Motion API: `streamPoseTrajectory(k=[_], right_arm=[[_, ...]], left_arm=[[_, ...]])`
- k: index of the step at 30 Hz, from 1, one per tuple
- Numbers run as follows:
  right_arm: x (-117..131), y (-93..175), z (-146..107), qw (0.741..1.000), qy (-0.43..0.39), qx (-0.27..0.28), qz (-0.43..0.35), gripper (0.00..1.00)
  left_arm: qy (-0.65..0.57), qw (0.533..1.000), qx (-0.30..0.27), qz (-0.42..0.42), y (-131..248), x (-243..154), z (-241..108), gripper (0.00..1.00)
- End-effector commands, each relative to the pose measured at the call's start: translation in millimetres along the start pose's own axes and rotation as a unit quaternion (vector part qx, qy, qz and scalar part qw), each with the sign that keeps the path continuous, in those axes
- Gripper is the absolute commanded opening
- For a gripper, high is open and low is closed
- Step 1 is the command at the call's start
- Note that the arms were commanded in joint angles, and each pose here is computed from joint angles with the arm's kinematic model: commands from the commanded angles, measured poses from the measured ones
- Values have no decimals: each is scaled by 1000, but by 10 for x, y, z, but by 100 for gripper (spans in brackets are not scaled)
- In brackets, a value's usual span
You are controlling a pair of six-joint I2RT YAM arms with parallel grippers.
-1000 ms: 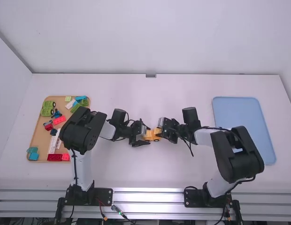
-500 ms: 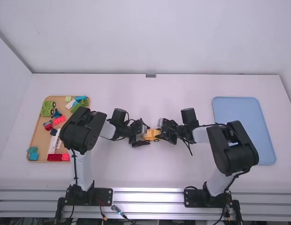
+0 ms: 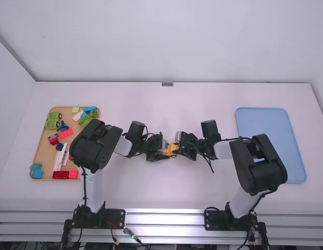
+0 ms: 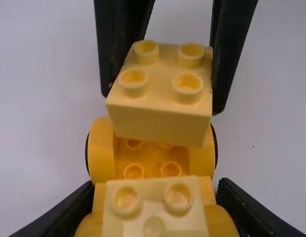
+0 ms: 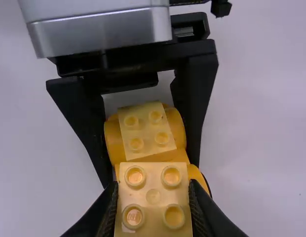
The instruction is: Assemble lego blocks to make yellow taxi
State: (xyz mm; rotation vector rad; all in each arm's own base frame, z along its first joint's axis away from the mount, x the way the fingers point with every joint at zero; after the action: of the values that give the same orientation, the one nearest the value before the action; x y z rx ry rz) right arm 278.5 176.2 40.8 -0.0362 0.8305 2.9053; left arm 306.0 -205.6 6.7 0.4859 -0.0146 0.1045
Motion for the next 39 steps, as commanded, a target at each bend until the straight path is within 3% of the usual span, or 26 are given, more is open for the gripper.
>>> streamPoseTrajectory(k=[1, 15, 22, 39], right_arm=[[-39, -6, 23, 1000, 10, -7, 3, 0], [31, -70, 59, 1000, 18, -7, 17, 0], [88, -138, 68, 999, 38, 6, 23, 0], [103, -59, -48, 999, 35, 20, 28, 0]], left_arm=[[6, 1000, 4, 2, 4, 6, -36, 56], [-33, 999, 15, -13, 19, -75, -112, 55], [-24, 999, 20, -20, 21, -110, -139, 47], [-29, 999, 4, -41, 25, -176, -111, 46]])
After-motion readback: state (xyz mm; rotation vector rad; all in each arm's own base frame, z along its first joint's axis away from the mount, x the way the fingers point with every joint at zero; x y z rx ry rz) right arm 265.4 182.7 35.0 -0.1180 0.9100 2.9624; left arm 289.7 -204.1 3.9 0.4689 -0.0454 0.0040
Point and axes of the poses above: each hand's point on the last joint's axis, 136 mm out from that joint toward the fingers, its own y axis back along the fingers, its own x axis along the line the jaws close on, z = x × y, the point moved 5 cm from there along y, back along the fingers, and after that the axes turned 2 degrees about y, right-handed, at the moved point
